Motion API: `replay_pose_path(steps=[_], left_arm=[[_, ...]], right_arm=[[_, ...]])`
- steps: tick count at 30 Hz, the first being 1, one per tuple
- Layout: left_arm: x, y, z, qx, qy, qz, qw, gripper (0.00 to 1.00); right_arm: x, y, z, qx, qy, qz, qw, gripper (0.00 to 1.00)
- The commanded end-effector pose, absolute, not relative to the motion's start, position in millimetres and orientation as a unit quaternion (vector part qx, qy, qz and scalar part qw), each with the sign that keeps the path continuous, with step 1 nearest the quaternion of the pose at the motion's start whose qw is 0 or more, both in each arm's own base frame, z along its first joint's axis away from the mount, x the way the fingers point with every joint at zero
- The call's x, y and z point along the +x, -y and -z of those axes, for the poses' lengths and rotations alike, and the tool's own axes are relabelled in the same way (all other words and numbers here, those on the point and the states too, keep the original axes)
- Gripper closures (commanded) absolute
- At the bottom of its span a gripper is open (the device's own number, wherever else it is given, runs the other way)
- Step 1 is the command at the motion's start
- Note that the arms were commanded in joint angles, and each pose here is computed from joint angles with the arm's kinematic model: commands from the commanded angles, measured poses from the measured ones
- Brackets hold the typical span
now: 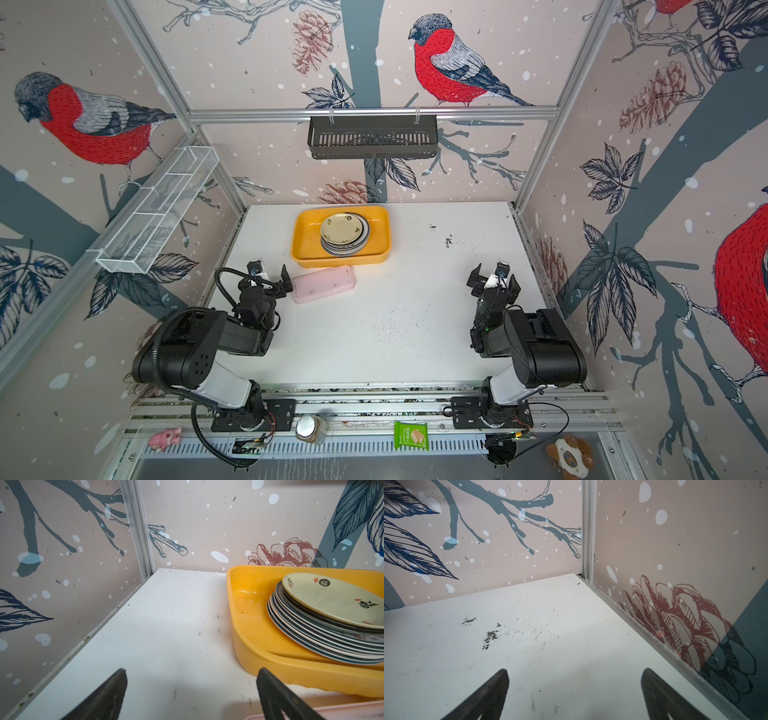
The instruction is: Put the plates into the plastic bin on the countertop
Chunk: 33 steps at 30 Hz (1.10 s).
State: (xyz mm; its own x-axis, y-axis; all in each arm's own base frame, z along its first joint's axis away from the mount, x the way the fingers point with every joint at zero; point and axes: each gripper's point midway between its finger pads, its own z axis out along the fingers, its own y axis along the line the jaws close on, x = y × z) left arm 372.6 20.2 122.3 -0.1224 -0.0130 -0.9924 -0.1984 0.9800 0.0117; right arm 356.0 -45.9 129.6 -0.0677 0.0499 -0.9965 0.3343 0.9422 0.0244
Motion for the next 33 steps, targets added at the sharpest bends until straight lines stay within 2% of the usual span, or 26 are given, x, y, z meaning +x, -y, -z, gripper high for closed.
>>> replay_pose_path(steps=[1, 33], left_arm=[[373.6, -22.1, -130.8, -0.071, -0.735, -0.079, 0.670, 0.03], [376.9, -21.9, -128.8, -0.069, -0.739, -0.076, 0.666, 0.03]], right_arm=[[356.8, 44.7, -135.0, 0.135, -0.715, 0.105, 0.678, 0.00], [357.2, 44.1, -134.8, 0.134, -0.716, 0.107, 0.677, 0.00]])
